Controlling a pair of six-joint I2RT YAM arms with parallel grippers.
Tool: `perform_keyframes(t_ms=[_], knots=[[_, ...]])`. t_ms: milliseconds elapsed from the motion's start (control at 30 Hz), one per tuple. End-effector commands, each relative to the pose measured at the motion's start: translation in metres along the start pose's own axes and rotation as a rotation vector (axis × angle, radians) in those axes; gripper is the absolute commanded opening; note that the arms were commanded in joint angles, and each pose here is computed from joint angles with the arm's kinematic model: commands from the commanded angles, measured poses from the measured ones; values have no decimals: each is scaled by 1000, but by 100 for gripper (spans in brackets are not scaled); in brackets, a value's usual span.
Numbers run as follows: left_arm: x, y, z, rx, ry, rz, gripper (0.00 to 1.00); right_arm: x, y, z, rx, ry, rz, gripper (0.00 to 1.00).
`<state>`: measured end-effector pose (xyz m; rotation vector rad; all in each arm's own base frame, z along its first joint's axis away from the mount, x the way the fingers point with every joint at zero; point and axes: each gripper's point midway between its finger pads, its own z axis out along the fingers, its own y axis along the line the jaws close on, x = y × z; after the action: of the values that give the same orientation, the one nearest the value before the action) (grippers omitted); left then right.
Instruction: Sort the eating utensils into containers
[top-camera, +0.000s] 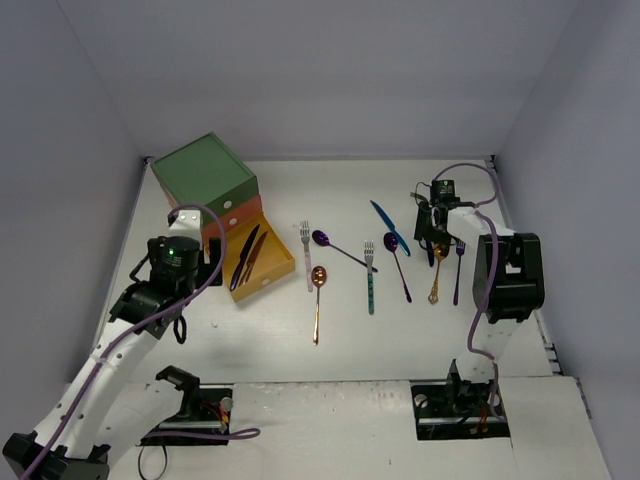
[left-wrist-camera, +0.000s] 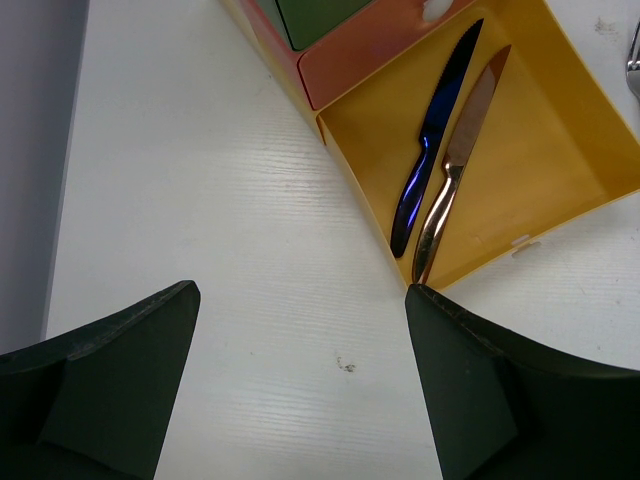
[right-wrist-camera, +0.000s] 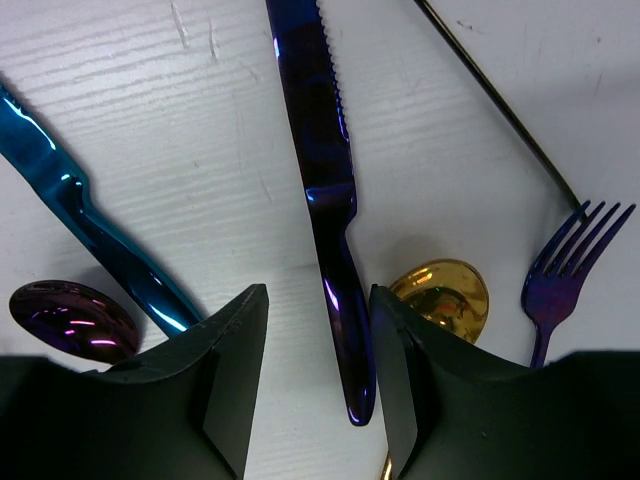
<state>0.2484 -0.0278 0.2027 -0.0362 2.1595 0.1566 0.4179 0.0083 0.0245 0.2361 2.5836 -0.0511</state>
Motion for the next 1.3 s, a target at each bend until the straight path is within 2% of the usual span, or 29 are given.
perform_keyframes(t_ms=[0,400,500,733,800,967,1067,1267], knots=[[-15,-2,1,6,-48,-17,82,-28,0,-3,-3,-62,-47,41],[-14,-3,3,7,-38,-10,82,-12,-5,19,-1,4,-78,37],[-14,-3,4,7,-36,-9,82,-2,2,23,-45,34,-79,29],[-13,-3,5,8,-31,-6,82,16,5,27,-68,85,-84,0],[-13,-4,5,9,-32,-7,82,13,6,24,-77,76,-82,0],[-13,-4,5,8,-29,-6,82,-24,14,-13,-104,-48,-60,0],[-13,-4,5,8,-29,-5,82,-55,26,-51,-121,-163,-55,0],[-13,-3,6,7,-29,-11,82,-77,91,-129,-289,-318,-51,0]])
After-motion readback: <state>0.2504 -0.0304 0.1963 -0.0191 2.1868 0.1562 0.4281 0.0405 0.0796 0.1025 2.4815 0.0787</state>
